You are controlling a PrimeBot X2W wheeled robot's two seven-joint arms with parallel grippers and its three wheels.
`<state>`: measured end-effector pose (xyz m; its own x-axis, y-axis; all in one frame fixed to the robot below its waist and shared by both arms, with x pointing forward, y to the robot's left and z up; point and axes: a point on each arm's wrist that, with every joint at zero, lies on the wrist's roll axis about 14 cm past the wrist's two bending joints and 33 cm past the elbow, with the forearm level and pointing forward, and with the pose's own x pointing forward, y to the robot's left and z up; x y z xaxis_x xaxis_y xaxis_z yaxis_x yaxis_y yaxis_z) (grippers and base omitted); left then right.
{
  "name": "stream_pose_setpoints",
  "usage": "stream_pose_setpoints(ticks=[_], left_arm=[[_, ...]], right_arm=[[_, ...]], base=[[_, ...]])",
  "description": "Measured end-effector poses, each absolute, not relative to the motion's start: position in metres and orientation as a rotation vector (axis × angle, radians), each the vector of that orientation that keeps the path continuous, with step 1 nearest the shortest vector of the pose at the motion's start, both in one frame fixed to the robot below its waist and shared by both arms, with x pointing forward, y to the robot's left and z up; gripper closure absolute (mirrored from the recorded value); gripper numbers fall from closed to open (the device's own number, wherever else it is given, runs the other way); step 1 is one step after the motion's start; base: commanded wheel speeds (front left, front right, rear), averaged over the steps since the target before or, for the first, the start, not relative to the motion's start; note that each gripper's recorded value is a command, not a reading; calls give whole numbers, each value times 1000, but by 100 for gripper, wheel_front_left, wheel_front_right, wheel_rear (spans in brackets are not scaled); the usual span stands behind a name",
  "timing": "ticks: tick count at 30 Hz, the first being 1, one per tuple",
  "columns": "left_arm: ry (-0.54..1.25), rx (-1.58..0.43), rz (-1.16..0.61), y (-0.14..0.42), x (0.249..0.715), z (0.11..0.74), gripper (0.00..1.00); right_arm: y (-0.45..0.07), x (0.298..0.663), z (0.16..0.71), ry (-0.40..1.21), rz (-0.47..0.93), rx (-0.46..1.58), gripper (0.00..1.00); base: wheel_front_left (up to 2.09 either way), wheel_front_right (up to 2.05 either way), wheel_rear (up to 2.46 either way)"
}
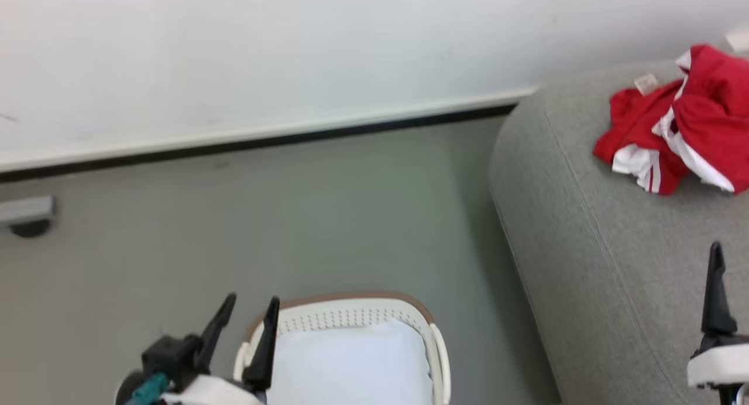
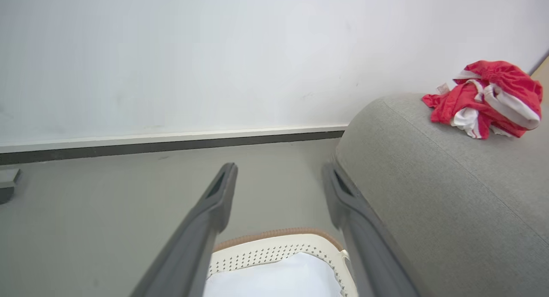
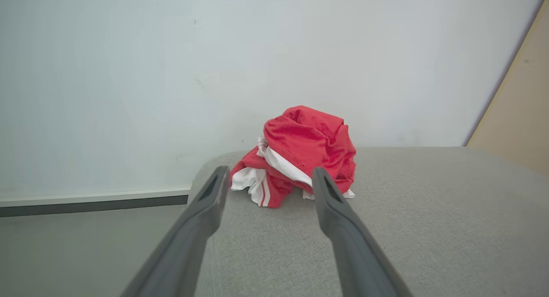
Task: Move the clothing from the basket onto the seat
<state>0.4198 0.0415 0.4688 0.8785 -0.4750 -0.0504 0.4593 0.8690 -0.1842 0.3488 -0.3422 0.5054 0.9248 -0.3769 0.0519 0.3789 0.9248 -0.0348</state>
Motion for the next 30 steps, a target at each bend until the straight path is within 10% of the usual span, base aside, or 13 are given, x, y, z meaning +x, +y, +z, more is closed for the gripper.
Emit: stream_pose_setpoints(ticks=[30], left_arm=[[3,-133,-85,164,347,482,0]], right_arm=[[-210,322,486,-31,-46,115,0]], base=[[0,0,0]])
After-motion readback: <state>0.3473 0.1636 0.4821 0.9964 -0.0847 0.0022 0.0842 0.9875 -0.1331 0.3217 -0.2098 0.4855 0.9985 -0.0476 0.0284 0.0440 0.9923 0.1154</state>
